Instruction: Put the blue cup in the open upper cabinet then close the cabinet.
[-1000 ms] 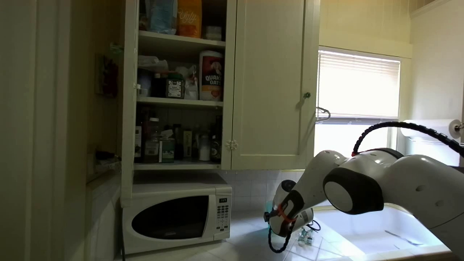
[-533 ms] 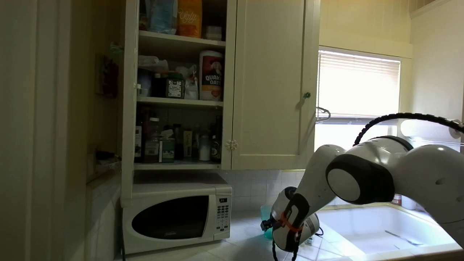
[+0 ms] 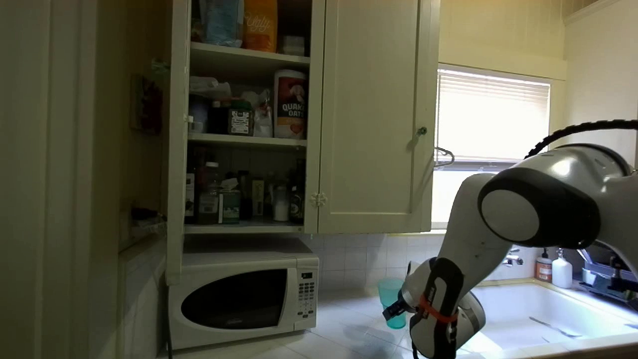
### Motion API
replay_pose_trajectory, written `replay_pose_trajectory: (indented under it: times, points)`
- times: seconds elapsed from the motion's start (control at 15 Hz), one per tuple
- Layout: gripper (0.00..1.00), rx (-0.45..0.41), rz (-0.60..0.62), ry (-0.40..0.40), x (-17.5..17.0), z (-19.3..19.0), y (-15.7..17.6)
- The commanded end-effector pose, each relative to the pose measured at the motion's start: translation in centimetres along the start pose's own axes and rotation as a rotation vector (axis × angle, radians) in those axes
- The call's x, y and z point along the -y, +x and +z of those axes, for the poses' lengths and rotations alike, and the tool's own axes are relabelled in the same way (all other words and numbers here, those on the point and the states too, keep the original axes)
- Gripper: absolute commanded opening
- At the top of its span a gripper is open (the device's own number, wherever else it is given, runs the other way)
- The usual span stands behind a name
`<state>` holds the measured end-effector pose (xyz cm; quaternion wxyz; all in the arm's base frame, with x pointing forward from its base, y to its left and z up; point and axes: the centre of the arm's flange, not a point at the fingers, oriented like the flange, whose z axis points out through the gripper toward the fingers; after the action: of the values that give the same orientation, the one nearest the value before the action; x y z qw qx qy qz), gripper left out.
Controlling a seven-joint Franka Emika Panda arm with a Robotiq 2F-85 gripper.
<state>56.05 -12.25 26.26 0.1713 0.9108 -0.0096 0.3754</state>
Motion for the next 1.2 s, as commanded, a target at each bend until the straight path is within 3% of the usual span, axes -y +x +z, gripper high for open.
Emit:
replay_pose_trajectory:
  times: [0.0, 0.53, 0.8, 0.87, 0.93, 1.0, 1.13]
  points:
    - [0.55, -0.035, -0.045, 0.013, -0.2, -8.9, 1.0]
    - [0.55, -0.136, -0.312, 0.188, 4.1, -18.5, 7.9]
    - [0.55, -0.223, -0.390, 0.290, 5.2, -21.9, 10.0]
    - [0.55, -0.240, -0.386, 0.287, 4.7, -22.1, 10.3]
    - [0.55, -0.230, -0.372, 0.248, 6.5, -15.7, 10.2]
    - [0.80, -0.241, -0.369, 0.255, 6.4, -16.0, 10.6]
    - [0.80, -0.238, -0.369, 0.252, 6.3, -15.9, 10.5]
